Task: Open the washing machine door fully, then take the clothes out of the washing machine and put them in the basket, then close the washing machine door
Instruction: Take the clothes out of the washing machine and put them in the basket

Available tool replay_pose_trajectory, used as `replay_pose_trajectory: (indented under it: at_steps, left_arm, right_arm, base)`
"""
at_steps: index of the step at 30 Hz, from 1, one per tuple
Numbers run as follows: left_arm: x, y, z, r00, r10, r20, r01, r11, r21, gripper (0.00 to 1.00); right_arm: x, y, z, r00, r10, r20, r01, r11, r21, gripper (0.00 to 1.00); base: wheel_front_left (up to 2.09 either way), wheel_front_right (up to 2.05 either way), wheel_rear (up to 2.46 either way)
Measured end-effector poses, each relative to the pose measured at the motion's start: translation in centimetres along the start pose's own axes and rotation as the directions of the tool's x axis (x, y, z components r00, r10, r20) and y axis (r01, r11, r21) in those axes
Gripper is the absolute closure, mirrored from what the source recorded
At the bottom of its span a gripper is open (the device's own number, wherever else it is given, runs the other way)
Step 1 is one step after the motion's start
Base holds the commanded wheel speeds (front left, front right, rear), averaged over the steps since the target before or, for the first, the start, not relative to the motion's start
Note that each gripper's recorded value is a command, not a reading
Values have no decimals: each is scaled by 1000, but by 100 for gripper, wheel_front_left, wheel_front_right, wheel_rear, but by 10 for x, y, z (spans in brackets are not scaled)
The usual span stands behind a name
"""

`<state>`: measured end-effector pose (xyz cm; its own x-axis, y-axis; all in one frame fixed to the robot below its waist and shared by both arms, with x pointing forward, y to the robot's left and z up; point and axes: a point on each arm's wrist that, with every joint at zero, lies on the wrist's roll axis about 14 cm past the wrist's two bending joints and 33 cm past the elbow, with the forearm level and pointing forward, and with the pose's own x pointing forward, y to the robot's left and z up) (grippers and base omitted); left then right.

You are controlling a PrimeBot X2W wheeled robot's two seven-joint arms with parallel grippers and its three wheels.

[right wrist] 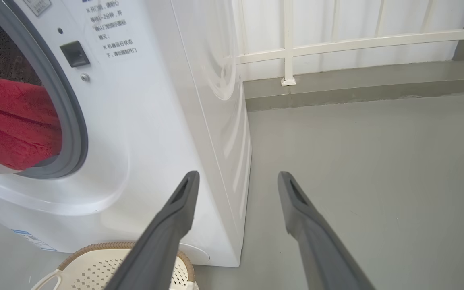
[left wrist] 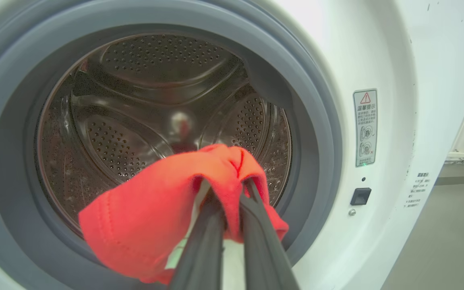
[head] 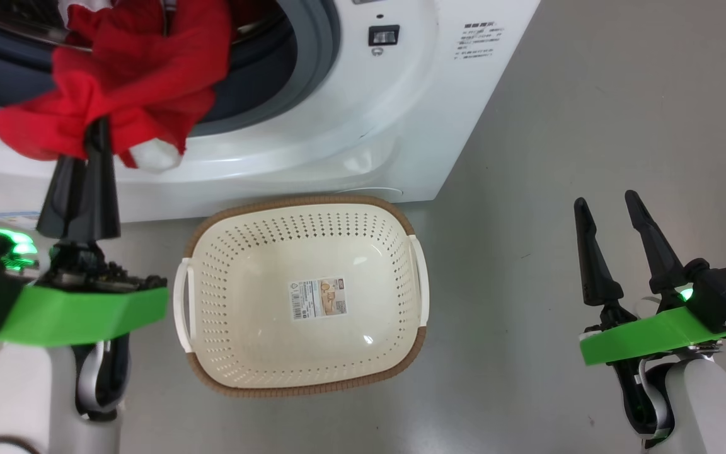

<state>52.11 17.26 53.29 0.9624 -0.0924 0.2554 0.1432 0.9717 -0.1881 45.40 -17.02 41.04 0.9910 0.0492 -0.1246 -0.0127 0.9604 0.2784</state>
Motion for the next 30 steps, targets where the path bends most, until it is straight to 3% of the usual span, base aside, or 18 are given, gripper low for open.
replay_pose_trajectory:
  at_steps: [9,14,23,30]
  left_arm:
    - [-9,-10,46,990,-17,141,16,1000,7,100]
    - [-15,-16,46,990,-26,141,26,1000,5,100]
    - [-31,-20,-30,996,-28,-86,23,999,-48,100]
    - [-54,-15,-103,952,-25,-305,6,998,-64,100]
  right_arm:
    - [2,2,-2,1000,5,-3,-5,1000,1,0]
    - [2,1,-5,1000,4,-10,-4,1000,2,0]
    - [3,-2,-12,1000,-4,-27,4,1000,1,0]
    - [6,-6,-20,999,-12,-45,12,1000,3,0]
  base:
    - [0,0,0]
    - [0,0,0]
    - [0,0,0]
    - [0,0,0]
